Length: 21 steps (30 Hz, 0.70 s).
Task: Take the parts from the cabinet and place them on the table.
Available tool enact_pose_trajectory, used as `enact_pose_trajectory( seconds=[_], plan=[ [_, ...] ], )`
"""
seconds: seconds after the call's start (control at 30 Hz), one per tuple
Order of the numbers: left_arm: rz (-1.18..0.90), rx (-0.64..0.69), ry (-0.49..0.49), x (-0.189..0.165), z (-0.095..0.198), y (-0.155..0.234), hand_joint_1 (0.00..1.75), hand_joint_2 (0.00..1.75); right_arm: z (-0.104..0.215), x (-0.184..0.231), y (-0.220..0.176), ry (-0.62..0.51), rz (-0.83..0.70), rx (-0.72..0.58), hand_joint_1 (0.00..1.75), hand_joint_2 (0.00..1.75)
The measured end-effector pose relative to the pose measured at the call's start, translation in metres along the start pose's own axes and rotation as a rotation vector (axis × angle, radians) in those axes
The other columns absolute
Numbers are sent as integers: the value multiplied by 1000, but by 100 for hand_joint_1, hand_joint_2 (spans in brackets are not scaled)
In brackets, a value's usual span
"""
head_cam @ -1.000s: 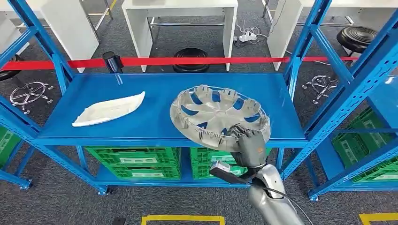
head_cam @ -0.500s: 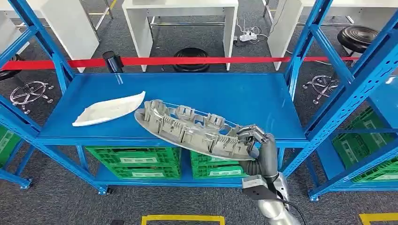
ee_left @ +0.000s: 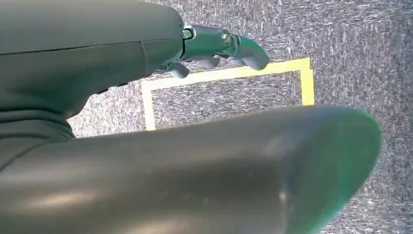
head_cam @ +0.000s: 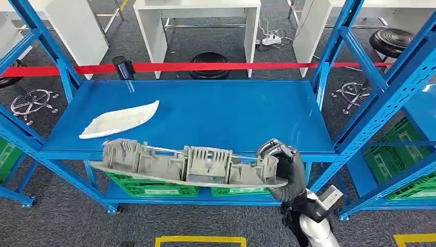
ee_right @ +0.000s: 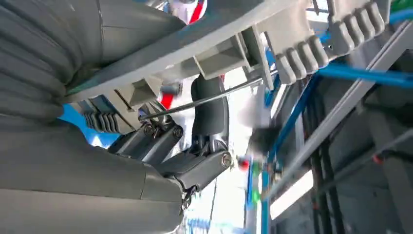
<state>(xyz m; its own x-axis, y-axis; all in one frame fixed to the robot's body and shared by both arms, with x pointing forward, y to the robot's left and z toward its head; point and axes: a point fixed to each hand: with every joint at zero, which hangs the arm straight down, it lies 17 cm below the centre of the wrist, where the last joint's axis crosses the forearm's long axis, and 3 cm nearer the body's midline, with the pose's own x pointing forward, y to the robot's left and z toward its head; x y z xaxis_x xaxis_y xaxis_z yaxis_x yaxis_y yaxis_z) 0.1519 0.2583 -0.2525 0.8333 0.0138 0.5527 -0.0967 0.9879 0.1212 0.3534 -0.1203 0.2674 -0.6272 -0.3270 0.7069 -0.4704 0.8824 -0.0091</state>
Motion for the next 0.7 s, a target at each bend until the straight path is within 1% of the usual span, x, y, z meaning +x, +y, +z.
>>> enact_pose_trajectory(
  seconds=[0.07,0.13,0.33,0.7],
  plan=[
    [-5,-6,-16,2,0,-1,0,0,3,-1,4,17,-53,20,175,175],
    [-4,-9,-20,3,0,-2,0,0,6,-2,7,29,-75,47,175,175],
    [-8,-4,6,-1,0,-1,0,0,20,-7,21,55,-72,114,175,175],
    [-20,31,8,0,-2,6,0,0,35,-27,55,118,-69,242,175,175]
  ],
)
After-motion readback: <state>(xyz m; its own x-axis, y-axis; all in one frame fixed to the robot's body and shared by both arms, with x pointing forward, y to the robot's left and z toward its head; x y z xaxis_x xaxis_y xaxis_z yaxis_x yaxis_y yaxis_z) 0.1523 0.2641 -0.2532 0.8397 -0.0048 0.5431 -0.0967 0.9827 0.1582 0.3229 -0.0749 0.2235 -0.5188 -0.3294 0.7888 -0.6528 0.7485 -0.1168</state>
